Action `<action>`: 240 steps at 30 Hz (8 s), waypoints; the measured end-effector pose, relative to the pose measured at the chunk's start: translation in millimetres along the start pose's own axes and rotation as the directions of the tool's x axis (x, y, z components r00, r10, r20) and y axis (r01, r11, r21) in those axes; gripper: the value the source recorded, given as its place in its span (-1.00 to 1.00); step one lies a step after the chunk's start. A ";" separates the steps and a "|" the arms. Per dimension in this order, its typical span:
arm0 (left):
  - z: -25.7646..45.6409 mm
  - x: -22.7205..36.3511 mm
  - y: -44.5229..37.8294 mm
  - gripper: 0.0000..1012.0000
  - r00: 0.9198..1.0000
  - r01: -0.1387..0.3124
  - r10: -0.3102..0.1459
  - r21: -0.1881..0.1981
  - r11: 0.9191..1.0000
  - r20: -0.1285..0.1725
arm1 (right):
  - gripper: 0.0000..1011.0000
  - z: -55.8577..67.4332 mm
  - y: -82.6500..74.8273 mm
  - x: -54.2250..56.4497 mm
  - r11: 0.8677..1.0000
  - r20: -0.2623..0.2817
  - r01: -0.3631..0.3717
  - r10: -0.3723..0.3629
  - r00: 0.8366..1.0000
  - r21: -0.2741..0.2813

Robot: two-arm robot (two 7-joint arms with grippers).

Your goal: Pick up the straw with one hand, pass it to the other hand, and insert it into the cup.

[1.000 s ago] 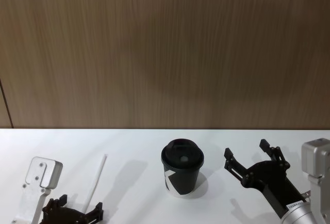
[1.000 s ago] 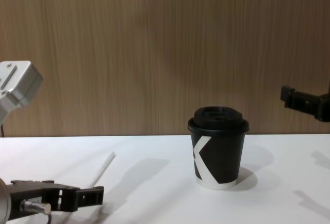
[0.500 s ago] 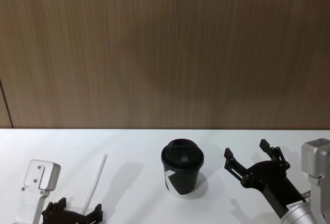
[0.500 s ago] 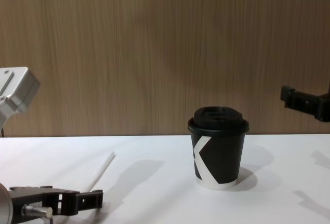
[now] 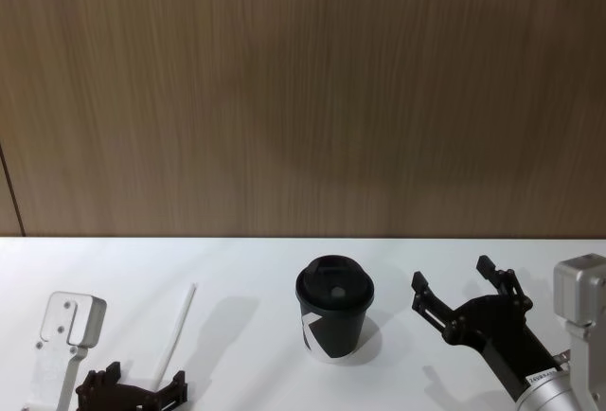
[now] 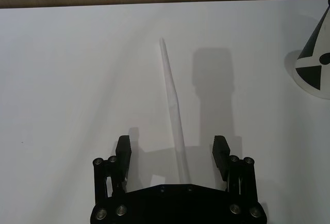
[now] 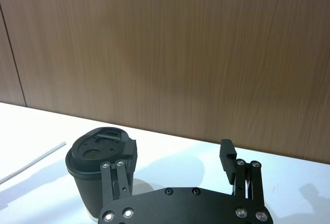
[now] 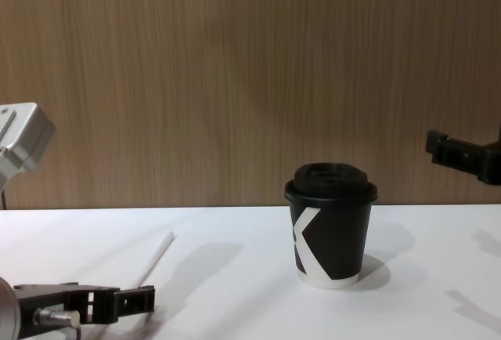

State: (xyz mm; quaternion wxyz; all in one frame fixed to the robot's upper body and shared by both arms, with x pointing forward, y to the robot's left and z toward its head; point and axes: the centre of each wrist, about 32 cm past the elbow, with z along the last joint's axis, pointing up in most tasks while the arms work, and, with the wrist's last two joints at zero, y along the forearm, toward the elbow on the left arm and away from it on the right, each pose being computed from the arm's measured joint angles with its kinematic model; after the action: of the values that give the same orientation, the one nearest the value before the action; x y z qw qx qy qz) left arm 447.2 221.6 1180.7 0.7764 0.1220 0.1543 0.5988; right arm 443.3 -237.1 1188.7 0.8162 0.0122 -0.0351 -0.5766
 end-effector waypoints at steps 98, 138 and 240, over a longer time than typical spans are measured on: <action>-1.0 0.9 -1.6 -0.44 1.000 -0.001 0.002 0.004 1.000 -0.015 | 0.98 0.0 0.0 0.0 1.000 0.000 0.000 0.000 1.000 0.000; -1.0 0.4 -1.6 -0.92 1.000 0.000 0.000 0.004 1.000 -0.015 | 0.98 0.0 0.0 0.0 1.000 0.000 0.000 0.000 1.000 0.000; 105.4 22.9 -14.8 -1.00 0.776 0.630 -0.500 -0.457 0.628 0.384 | 0.98 0.0 0.0 0.0 1.000 0.000 0.000 0.000 1.000 0.000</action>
State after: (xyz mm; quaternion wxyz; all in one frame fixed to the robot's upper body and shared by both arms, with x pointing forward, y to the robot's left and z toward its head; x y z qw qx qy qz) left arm 506.4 239.5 1270.3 0.9371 -0.1017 -0.0854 0.3229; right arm 443.3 -237.1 1188.7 0.8162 0.0122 -0.0351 -0.5766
